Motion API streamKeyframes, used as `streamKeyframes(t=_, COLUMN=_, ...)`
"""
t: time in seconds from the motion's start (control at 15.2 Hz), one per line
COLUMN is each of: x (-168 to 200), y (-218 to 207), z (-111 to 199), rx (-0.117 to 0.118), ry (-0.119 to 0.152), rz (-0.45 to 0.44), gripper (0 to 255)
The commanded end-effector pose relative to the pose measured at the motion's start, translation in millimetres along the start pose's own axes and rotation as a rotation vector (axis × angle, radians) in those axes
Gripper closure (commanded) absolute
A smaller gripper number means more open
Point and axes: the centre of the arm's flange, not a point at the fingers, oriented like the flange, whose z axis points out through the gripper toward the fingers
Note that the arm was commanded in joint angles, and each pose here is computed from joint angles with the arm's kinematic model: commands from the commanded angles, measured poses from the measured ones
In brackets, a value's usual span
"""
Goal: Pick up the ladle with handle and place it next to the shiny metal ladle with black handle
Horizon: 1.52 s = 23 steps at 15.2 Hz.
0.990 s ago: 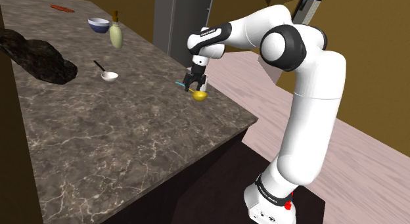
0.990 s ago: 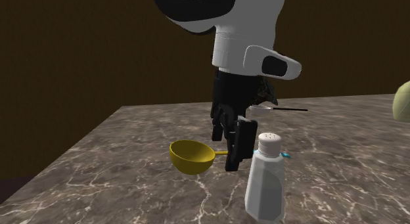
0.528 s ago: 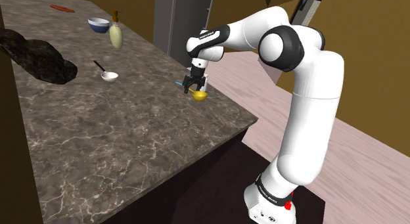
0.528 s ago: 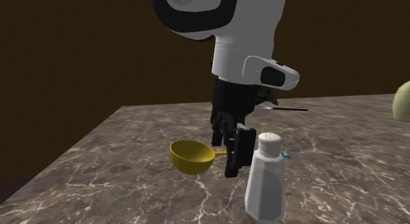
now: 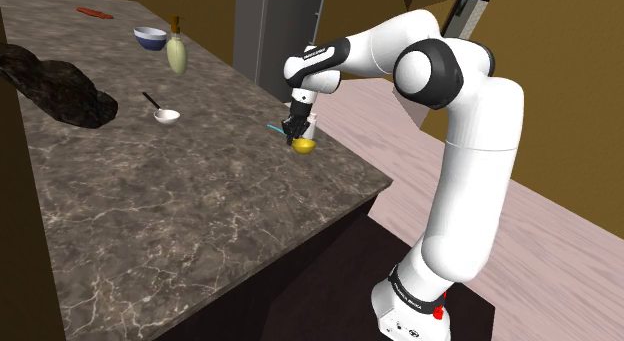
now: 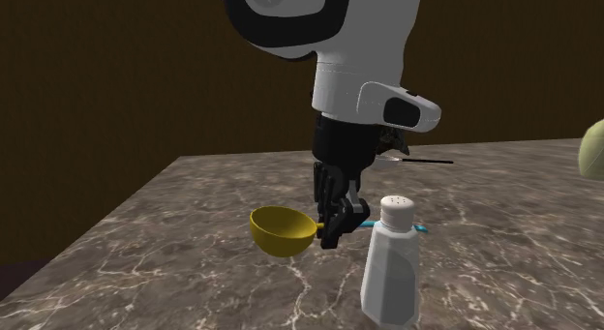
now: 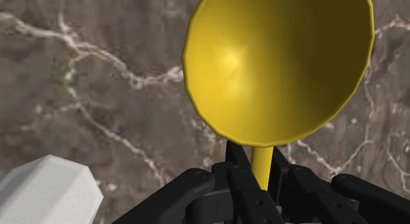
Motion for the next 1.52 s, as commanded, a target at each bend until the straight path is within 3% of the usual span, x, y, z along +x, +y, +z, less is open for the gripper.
streamKeyframes(t=0.0, x=0.0, y=0.0, z=0.4, rx=0.000, ry=-0.001, rz=0.000, gripper=255)
streamKeyframes(t=0.2, x=0.1, y=0.5, z=0.4, rx=0.000, ry=-0.001, rz=0.000, gripper=255)
streamKeyframes(t=1.45, x=-8.0, y=-15.3, z=-98.3, rx=0.000, ry=-0.001, rz=0.000, gripper=255)
